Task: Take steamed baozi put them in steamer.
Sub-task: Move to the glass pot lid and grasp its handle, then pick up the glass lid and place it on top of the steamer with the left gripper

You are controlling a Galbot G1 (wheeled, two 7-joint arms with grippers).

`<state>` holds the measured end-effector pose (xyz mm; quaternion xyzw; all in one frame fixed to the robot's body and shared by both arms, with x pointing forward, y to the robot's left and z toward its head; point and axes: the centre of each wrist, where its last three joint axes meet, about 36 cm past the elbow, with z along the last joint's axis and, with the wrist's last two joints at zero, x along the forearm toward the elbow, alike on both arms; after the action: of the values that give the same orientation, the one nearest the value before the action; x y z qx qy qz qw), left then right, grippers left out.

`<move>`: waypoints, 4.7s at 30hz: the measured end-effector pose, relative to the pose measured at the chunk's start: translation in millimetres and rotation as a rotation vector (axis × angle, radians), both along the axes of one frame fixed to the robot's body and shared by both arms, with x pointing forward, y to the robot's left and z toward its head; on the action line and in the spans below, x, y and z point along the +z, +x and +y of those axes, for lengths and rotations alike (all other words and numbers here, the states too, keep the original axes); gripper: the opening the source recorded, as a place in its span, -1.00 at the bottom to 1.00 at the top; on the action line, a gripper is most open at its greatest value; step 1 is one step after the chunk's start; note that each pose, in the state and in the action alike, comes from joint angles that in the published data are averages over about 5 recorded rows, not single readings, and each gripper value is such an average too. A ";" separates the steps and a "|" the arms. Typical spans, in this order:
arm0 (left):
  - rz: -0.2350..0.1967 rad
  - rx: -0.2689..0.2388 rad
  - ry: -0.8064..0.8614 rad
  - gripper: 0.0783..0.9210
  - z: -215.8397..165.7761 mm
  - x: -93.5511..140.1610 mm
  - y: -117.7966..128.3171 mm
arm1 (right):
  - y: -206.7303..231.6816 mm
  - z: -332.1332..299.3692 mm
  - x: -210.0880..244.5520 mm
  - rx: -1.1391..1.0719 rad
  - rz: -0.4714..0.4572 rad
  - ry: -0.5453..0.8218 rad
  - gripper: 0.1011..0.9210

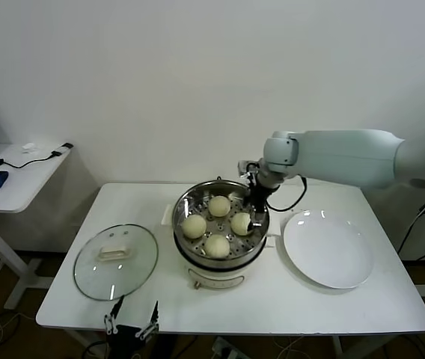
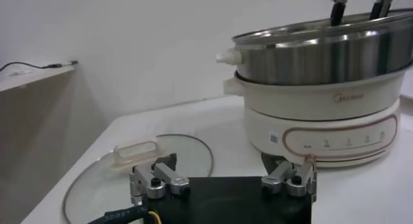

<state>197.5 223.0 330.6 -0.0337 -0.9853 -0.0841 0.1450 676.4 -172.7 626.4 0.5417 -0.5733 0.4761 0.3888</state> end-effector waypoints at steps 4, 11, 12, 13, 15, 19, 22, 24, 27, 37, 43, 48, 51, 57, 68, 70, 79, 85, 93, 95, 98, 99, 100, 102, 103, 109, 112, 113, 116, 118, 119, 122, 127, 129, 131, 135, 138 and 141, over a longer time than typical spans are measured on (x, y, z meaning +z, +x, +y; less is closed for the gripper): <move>-0.006 0.000 0.007 0.77 2.8 0.5 2.4 | -5.1 -23.0 17.8 0.003 -0.045 0.077 0.76; -0.018 0.001 0.019 0.77 4.2 3.9 3.4 | -32.0 -83.7 14.2 -0.018 -0.152 0.294 0.76; -0.020 0.001 0.021 0.77 4.6 4.7 3.3 | -37.7 -92.8 9.3 -0.028 -0.169 0.333 0.76; -0.023 0.001 0.023 0.77 5.1 5.4 3.5 | -43.6 -101.5 3.4 -0.040 -0.187 0.373 0.76; -0.030 0.003 0.024 0.77 5.9 6.9 4.5 | -56.3 -117.6 -11.0 -0.068 -0.226 0.459 0.76; -0.044 0.010 0.022 0.77 6.2 10.1 7.1 | -82.4 -140.4 -42.8 -0.141 -0.308 0.637 0.76; -0.052 0.017 0.023 0.77 6.1 12.8 8.0 | -101.2 -149.6 -66.1 -0.200 -0.366 0.761 0.76; -0.056 0.021 0.027 0.77 6.5 14.8 7.9 | -113.4 -153.6 -79.8 -0.236 -0.402 0.832 0.76; -0.062 0.026 0.036 0.77 7.3 18.3 7.3 | -130.4 -156.0 -97.5 -0.279 -0.449 0.925 0.76; -0.086 0.028 0.101 0.77 11.1 31.0 12.6 | -185.2 -148.1 -152.8 -0.432 -0.552 1.193 0.76; -0.106 0.014 0.222 0.77 15.7 38.0 18.2 | -224.8 -167.4 -182.1 -0.607 -0.641 1.289 0.76; -0.124 -0.006 0.443 0.77 25.1 39.9 26.3 | -263.0 -192.6 -209.3 -0.777 -0.709 1.301 0.76; -0.128 -0.028 0.618 0.77 32.1 39.1 33.1 | -283.3 -203.3 -222.5 -0.860 -0.738 1.292 0.76; -0.128 -0.066 0.939 0.77 41.8 28.2 50.9 | -312.2 -213.0 -241.3 -0.970 -0.772 1.270 0.76; -0.109 -0.078 1.251 0.77 51.1 -19.8 97.5 | -340.2 -223.3 -265.7 -1.087 -0.816 1.211 0.76; -0.101 -0.077 1.284 0.77 53.5 -28.1 106.6 | -344.1 -225.2 -269.1 -1.102 -0.822 1.201 0.76; -0.077 -0.061 1.382 0.77 64.3 -57.9 144.6 | -353.2 -230.9 -280.3 -1.142 -0.841 1.164 0.76; -0.062 -0.061 1.421 0.77 72.0 -73.0 162.9 | -353.5 -231.6 -286.1 -1.154 -0.845 1.149 0.76; -0.053 -0.053 1.441 0.77 77.1 -85.6 180.7 | -351.7 -232.6 -289.6 -1.159 -0.851 1.139 0.76; -0.058 -0.047 1.442 0.77 76.9 -86.4 184.5 | -351.4 -233.0 -290.8 -1.159 -0.854 1.135 0.76; -0.065 -0.039 1.442 0.77 76.9 -86.8 190.0 | -351.4 -233.8 -292.7 -1.159 -0.857 1.128 0.76; -0.066 -0.037 1.441 0.77 77.1 -87.0 191.7 | -351.5 -233.9 -293.4 -1.159 -0.858 1.126 0.76; -0.068 -0.035 1.441 0.77 77.4 -87.2 193.4 | -351.8 -234.0 -294.1 -1.159 -0.858 1.124 0.76; -0.070 -0.032 1.440 0.76 78.3 -87.5 196.6 | -352.5 -233.9 -295.5 -1.159 -0.858 1.121 0.76; -0.071 -0.031 1.440 0.74 78.8 -87.5 198.1 | -352.8 -233.8 -296.3 -1.159 -0.857 1.119 0.76; -0.071 -0.035 1.430 0.41 80.1 -89.5 203.4 | -354.2 -233.4 -300.9 -1.158 -0.856 1.111 0.76; -0.067 -0.040 1.424 0.20 80.8 -90.6 204.5 | -354.6 -233.4 -302.6 -1.156 -0.857 1.107 0.76; -0.065 -0.042 1.422 0.14 81.4 -90.9 204.9 | -354.7 -233.5 -303.0 -1.155 -0.857 1.106 0.76; -0.062 -0.046 1.418 -0.07 83.3 -90.9 206.3 | -354.4 -233.7 -303.8 -1.154 -0.860 1.104 0.76; -0.061 -0.048 1.416 -0.21 84.5 -90.6 206.9 | -353.9 -233.8 -304.2 -1.152 -0.862 1.103 0.76; -0.061 -0.049 1.415 -0.27 85.1 -90.4 207.2 | -353.7 -233.9 -304.4 -1.152 -0.863 1.103 0.76; -0.062 -0.049 1.411 -0.48 86.9 -89.9 207.7 | -353.0 -234.3 -305.3 -1.150 -0.865 1.101 0.76; -0.067 -0.049 1.407 -0.79 90.0 -87.4 206.9 | -351.4 -235.5 -305.9 -1.147 -0.869 1.099 0.76; -0.070 -0.048 1.406 -0.83 91.4 -85.5 205.9 | -350.3 -236.3 -305.5 -1.145 -0.872 1.099 0.76; -0.074 -0.047 1.405 -0.84 93.2 -82.3 204.5 | -348.9 -237.4 -304.6 -1.143 -0.875 1.098 0.76; -0.093 -0.035 1.407 -0.84 99.2 -69.0 199.6 | -345.4 -241.1 -302.8 -1.139 -0.884 1.095 0.76; -0.116 -0.021 1.412 -0.84 106.1 -53.3 192.8 | -342.7 -243.4 -301.8 -1.137 -0.890 1.093 0.76; -0.137 -0.006 1.420 -0.84 113.7 -34.2 181.9 | -339.6 -244.9 -301.2 -1.136 -0.895 1.090 0.76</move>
<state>379.4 336.6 296.5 0.0714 -0.6995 -0.7076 0.0694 336.7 -417.5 325.2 0.0507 -0.9979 0.0411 -0.0044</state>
